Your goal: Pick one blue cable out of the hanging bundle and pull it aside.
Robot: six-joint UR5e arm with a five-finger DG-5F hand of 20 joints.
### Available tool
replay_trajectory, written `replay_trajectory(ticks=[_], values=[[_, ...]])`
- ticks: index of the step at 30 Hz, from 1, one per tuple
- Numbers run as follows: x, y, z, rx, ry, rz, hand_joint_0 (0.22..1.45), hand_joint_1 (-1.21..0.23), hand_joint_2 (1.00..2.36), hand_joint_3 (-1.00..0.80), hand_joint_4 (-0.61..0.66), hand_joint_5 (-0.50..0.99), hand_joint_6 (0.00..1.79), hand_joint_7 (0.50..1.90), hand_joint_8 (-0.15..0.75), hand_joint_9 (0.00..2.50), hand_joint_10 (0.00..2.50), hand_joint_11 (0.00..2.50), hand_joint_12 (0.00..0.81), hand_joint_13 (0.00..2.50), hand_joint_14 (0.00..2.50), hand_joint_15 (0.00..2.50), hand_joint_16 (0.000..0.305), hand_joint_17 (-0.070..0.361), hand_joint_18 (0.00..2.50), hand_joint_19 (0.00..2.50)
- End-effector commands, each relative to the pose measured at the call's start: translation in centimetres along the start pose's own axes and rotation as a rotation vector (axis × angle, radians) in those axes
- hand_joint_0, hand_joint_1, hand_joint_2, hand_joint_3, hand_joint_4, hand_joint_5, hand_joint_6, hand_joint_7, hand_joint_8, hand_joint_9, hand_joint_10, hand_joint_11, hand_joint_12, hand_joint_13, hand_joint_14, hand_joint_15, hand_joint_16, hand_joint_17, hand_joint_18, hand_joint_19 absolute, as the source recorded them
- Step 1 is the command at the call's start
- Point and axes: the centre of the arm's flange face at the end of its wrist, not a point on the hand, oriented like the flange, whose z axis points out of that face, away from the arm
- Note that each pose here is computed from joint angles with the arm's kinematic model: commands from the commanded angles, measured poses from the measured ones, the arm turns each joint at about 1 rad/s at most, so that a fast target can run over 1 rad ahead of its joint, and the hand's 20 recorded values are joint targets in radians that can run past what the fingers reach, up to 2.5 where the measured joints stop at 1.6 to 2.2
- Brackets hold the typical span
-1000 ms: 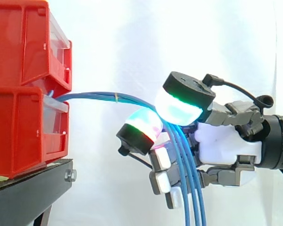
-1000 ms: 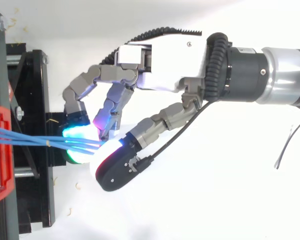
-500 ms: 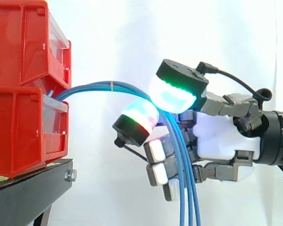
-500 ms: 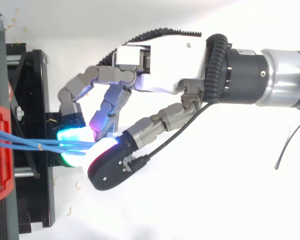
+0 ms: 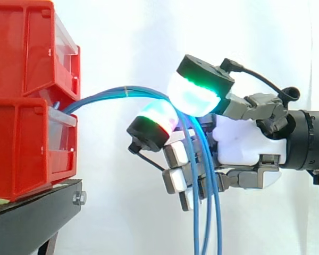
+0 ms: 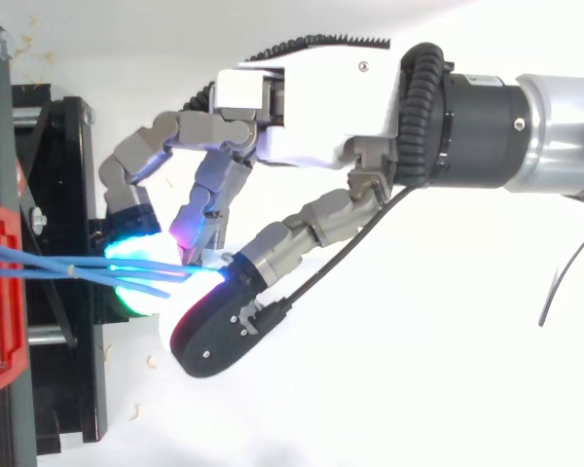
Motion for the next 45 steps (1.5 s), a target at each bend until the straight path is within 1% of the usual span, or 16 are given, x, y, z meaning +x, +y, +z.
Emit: replay_trajectory(ticks=[1, 3, 5, 8, 11, 15, 18, 21, 27, 32, 35, 36, 41, 42, 43, 45], values=[[-0.2, 0.0, -0.1, 0.01, 0.006, 0.0, 0.69, -0.83, 1.0, -0.5, 0.23, -0.15, 0.89, 1.5, 0.38, 1.09, 0.02, 0.59, 0.344, 1.01, 0.02, 0.52, 0.047, 0.106, 0.98, 0.49], [-0.2, 0.0, -0.1, 0.01, 0.01, 0.0, 0.65, -0.81, 1.0, -0.5, 0.26, -0.13, 0.89, 1.51, 0.382, 1.12, 0.02, 0.58, 0.347, 1.03, 0.02, 0.54, 0.047, 0.106, 0.99, 0.5], [-0.3, 0.0, -0.1, 0.01, 0.013, 0.0, 0.61, -0.75, 1.0, -0.5, 0.3, -0.12, 0.9, 1.45, 0.382, 1.14, 0.02, 0.59, 0.345, 1.05, 0.02, 0.54, 0.047, 0.105, 1.0, 0.52], [-0.5, -0.1, -0.2, 0.011, 0.02, 0.0, 0.56, -0.67, 1.0, -0.5, 0.24, -0.11, 0.91, 1.41, 0.378, 1.16, 0.02, 0.57, 0.353, 1.06, 0.02, 0.54, 0.047, 0.107, 1.02, 0.53], [-0.7, -0.1, -0.2, 0.012, 0.03, 0.0, 0.51, -0.56, 1.0, -0.5, 0.15, -0.09, 0.9, 1.26, 0.371, 1.18, 0.02, 0.55, 0.36, 1.08, 0.02, 0.54, 0.05, 0.111, 1.05, 0.53], [-1.0, -0.1, -0.4, 0.019, 0.038, 0.001, 0.47, -0.48, 1.0, -0.5, 0.1, -0.08, 0.88, 1.23, 0.373, 1.2, 0.01, 0.53, 0.375, 1.09, 0.02, 0.54, 0.053, 0.119, 1.09, 0.54], [-1.3, -0.1, -0.5, 0.025, 0.04, 0.002, 0.49, -0.49, 1.0, -0.5, 0.09, -0.08, 0.88, 1.25, 0.364, 1.19, 0.02, 0.54, 0.365, 1.08, 0.02, 0.55, 0.051, 0.114, 1.06, 0.56], [-1.3, 0.3, -0.5, 0.021, 0.042, -0.002, 0.55, -0.59, 1.0, -0.5, 0.11, -0.1, 0.88, 1.3, 0.357, 1.16, 0.02, 0.54, 0.355, 1.06, 0.02, 0.56, 0.047, 0.107, 1.03, 0.59], [-1.7, 1.0, -0.6, 0.018, 0.043, -0.004, 0.56, -0.71, 1.02, -0.24, 0.15, -0.14, 0.9, 1.24, 0.358, 1.08, 0.02, 0.57, 0.363, 1.03, 0.02, 0.57, 0.049, 0.111, 1.02, 0.58], [-1.7, 1.0, -0.6, 0.017, 0.045, -0.004, 0.63, -0.79, 1.02, -0.25, 0.15, -0.16, 0.91, 1.22, 0.345, 1.04, 0.02, 0.57, 0.351, 1.01, 0.02, 0.55, 0.048, 0.109, 1.0, 0.55], [-1.7, 1.0, -0.6, 0.017, 0.045, -0.004, 0.7, -0.85, 1.01, -0.36, 0.13, -0.16, 0.9, 1.32, 0.349, 1.03, 0.02, 0.58, 0.352, 1.0, 0.02, 0.54, 0.048, 0.108, 0.98, 0.51], [-1.7, 1.0, -0.6, 0.018, 0.043, -0.004, 0.72, -0.87, 1.01, -0.4, 0.13, -0.16, 0.89, 1.4, 0.35, 1.02, 0.02, 0.58, 0.349, 1.0, 0.02, 0.53, 0.047, 0.107, 0.97, 0.49], [-2.1, 1.0, -0.6, 0.019, 0.048, -0.004, 0.77, -0.89, 1.0, -0.5, 0.07, -0.16, 0.88, 1.51, 0.342, 1.05, 0.02, 0.57, 0.338, 1.0, 0.02, 0.51, 0.047, 0.106, 0.96, 0.44], [-2.1, 1.0, -0.6, 0.019, 0.049, -0.004, 0.78, -0.9, 1.0, -0.5, 0.06, -0.16, 0.88, 1.56, 0.342, 1.05, 0.02, 0.57, 0.333, 1.0, 0.02, 0.51, 0.047, 0.105, 0.96, 0.44], [-2.3, 1.0, -0.7, 0.017, 0.052, -0.004, 0.79, -0.91, 1.0, -0.5, 0.07, -0.14, 0.88, 1.76, 0.332, 1.08, 0.02, 0.58, 0.325, 1.01, 0.02, 0.51, 0.046, 0.104, 0.96, 0.44], [-2.4, 0.9, -0.7, 0.018, 0.054, -0.004, 0.79, -0.92, 1.0, -0.5, 0.04, -0.13, 0.89, 1.81, 0.318, 1.11, 0.02, 0.58, 0.317, 1.03, 0.02, 0.52, 0.045, 0.101, 0.96, 0.44]])
